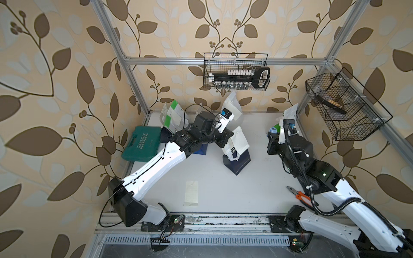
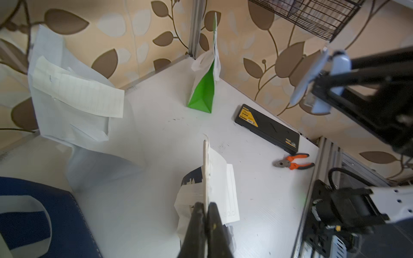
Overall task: Staple the receipts to the bags
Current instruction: Place the takeout bag at the center of the board.
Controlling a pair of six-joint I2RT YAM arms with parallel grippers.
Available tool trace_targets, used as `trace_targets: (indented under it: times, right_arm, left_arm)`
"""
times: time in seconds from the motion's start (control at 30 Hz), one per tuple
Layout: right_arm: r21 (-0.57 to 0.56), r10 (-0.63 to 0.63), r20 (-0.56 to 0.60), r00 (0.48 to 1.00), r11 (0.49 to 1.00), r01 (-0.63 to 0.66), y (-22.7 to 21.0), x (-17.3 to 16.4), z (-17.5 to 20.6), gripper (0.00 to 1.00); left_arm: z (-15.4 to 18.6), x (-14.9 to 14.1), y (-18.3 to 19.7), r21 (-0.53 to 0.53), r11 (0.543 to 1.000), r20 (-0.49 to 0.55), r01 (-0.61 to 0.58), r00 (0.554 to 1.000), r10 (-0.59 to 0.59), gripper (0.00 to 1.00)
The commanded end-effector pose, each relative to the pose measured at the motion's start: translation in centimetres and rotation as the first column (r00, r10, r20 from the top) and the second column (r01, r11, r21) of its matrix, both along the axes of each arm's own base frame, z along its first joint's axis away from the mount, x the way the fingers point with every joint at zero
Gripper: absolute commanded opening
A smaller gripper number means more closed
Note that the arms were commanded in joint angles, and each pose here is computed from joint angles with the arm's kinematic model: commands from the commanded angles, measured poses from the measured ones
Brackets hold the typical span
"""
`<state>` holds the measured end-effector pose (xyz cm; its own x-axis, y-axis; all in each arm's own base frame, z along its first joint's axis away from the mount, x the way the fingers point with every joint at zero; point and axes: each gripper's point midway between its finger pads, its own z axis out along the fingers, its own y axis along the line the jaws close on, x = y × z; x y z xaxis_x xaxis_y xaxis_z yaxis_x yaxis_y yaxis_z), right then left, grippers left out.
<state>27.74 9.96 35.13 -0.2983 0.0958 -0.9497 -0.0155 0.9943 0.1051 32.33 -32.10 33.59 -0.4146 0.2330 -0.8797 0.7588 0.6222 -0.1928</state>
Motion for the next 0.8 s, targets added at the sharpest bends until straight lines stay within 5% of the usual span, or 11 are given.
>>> trace_targets:
  times: [0.0,0.37,0.67,0.77]
  right_arm:
    - [-0.014,-0.037,-0.052,0.998,0.999,0.036,-1.3,-0.9,-2.0,0.0]
    - [-0.012,-0.028,-0.078,0.997,1.0,0.027,-2.5,-2.8,-3.2,0.0]
    - [-0.003,0.028,-0.141,0.99,1.0,-0.029,-1.5,-3.1,-4.6,0.0]
    - [0.007,0.033,-0.198,0.98,0.999,-0.032,-1.3,-3.1,-6.4,0.0]
  left_arm:
    - [1.4,3.5,-1.6,-0.019,0.998,0.059,-0.064,0.996,0.065,0.0]
    - [-1.9,12.5,-4.8,0.123,0.97,0.101,-0.209,0.975,0.198,0.0]
    - [-3.1,14.8,-6.3,0.158,0.967,0.067,-0.201,0.979,0.192,0.0]
    - [-2.4,14.3,-6.8,0.122,0.978,0.058,-0.17,0.985,0.164,0.28]
